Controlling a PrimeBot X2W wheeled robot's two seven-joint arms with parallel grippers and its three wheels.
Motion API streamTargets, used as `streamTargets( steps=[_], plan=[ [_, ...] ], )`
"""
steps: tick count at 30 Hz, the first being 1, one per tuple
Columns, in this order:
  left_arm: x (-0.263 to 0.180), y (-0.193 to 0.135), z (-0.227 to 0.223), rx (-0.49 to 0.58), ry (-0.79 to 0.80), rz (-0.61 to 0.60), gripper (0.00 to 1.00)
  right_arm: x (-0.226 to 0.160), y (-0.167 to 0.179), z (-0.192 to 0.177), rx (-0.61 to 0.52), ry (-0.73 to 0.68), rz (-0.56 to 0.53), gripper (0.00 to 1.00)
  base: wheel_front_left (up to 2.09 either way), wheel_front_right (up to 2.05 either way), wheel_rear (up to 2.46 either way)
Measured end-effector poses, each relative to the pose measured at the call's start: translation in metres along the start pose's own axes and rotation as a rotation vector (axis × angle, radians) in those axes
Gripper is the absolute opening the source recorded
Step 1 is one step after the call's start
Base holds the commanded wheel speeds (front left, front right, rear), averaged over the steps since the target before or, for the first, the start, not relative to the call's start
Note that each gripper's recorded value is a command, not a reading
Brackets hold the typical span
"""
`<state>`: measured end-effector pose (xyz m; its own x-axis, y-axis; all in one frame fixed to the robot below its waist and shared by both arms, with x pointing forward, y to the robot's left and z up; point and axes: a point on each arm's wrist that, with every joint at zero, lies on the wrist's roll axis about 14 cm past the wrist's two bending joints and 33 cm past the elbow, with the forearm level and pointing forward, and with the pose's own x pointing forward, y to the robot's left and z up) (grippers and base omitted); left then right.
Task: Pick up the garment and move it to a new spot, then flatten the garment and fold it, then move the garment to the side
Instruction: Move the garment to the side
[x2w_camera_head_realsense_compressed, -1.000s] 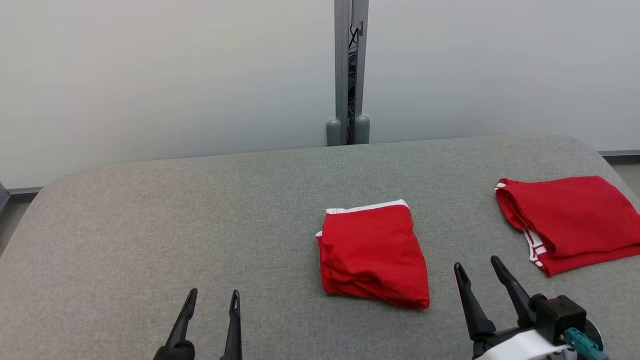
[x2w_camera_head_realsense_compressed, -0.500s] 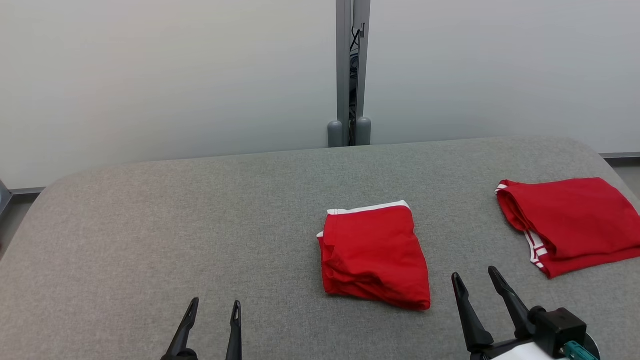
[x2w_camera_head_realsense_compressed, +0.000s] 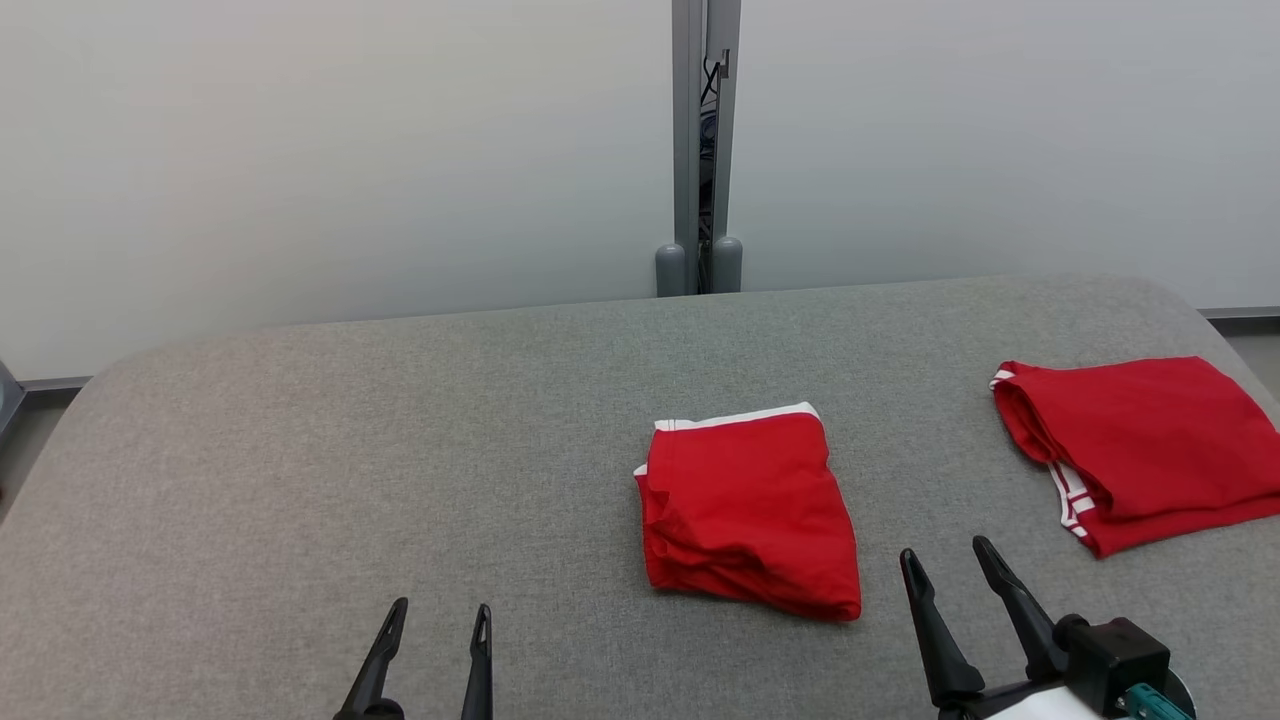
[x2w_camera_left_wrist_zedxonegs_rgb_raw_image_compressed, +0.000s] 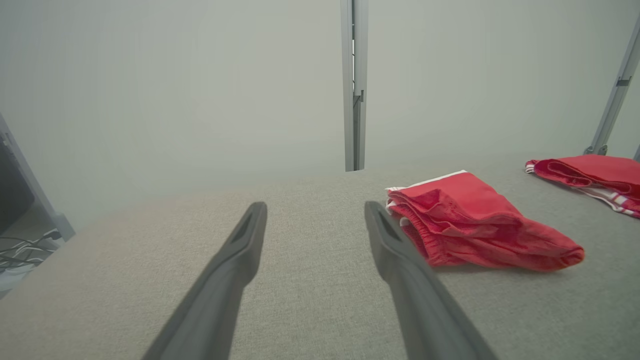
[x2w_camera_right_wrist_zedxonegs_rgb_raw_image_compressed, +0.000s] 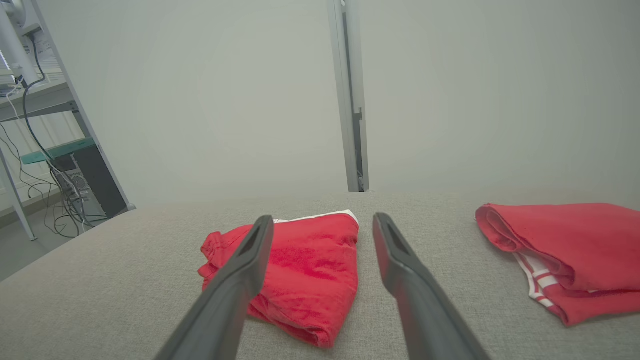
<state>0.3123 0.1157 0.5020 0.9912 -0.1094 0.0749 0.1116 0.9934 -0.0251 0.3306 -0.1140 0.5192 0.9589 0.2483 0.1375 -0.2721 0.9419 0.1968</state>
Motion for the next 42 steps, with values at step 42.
streamTargets(
  steps=[42],
  plan=[
    [0.036,0.004,-0.014,0.011,0.044,0.002,1.00,0.100,-0.044,-0.116,0.410,0.444,-0.145,1.00,0.00,0.00,0.00]
  ],
)
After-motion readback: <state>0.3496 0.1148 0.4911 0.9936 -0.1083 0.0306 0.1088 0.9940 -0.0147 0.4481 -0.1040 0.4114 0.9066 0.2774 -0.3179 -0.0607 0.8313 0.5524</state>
